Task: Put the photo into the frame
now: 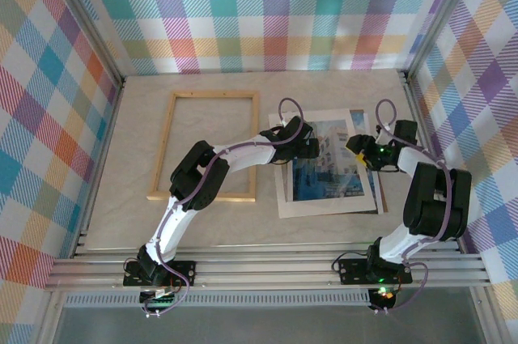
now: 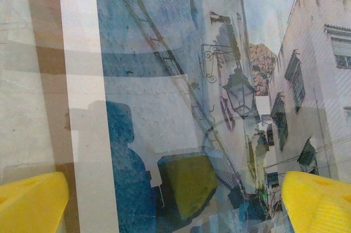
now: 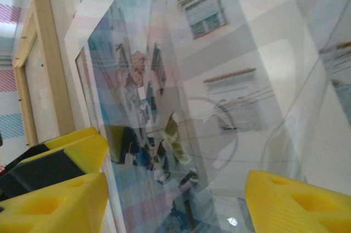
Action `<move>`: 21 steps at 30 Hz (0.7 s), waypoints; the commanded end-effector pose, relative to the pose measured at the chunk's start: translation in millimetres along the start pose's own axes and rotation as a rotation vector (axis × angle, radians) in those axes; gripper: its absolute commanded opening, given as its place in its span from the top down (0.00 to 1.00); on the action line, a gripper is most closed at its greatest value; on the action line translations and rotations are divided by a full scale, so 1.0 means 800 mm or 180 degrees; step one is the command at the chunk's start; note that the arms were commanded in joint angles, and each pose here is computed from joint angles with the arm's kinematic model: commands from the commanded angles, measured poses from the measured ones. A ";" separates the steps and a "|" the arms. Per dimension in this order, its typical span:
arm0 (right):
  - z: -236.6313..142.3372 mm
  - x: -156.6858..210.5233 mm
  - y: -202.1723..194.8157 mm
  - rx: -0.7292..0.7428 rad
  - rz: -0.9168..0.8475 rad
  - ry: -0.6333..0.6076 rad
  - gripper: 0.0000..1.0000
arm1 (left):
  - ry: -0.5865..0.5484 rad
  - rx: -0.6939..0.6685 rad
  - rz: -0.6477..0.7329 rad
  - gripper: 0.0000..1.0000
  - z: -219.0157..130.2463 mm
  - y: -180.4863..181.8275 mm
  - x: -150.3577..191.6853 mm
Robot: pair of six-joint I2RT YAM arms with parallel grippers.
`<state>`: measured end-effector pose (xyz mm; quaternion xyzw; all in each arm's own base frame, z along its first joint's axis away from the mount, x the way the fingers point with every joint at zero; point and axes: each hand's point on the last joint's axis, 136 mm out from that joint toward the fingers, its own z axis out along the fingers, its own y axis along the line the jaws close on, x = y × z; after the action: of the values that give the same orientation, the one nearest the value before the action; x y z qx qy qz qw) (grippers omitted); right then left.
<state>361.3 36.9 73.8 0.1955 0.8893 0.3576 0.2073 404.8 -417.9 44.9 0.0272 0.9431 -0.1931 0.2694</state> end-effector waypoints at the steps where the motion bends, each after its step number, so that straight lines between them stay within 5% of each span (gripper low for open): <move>1: 0.014 0.043 -0.001 0.0184 0.0136 0.0349 0.31 | 0.0355 -0.0047 -0.0009 0.00 0.025 0.012 0.045; 12: 0.015 0.060 -0.052 0.1110 0.0026 0.0441 0.30 | 0.0376 -0.0021 -0.0018 0.00 0.025 0.011 0.048; 21: 0.005 0.078 -0.062 0.1192 0.0469 0.0265 0.27 | 0.0378 -0.0014 -0.0014 0.00 0.024 0.010 0.049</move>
<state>336.6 27.8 43.3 0.2331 0.9337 0.2071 0.1757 404.5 -418.6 45.1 0.0278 0.9429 -0.1942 0.2693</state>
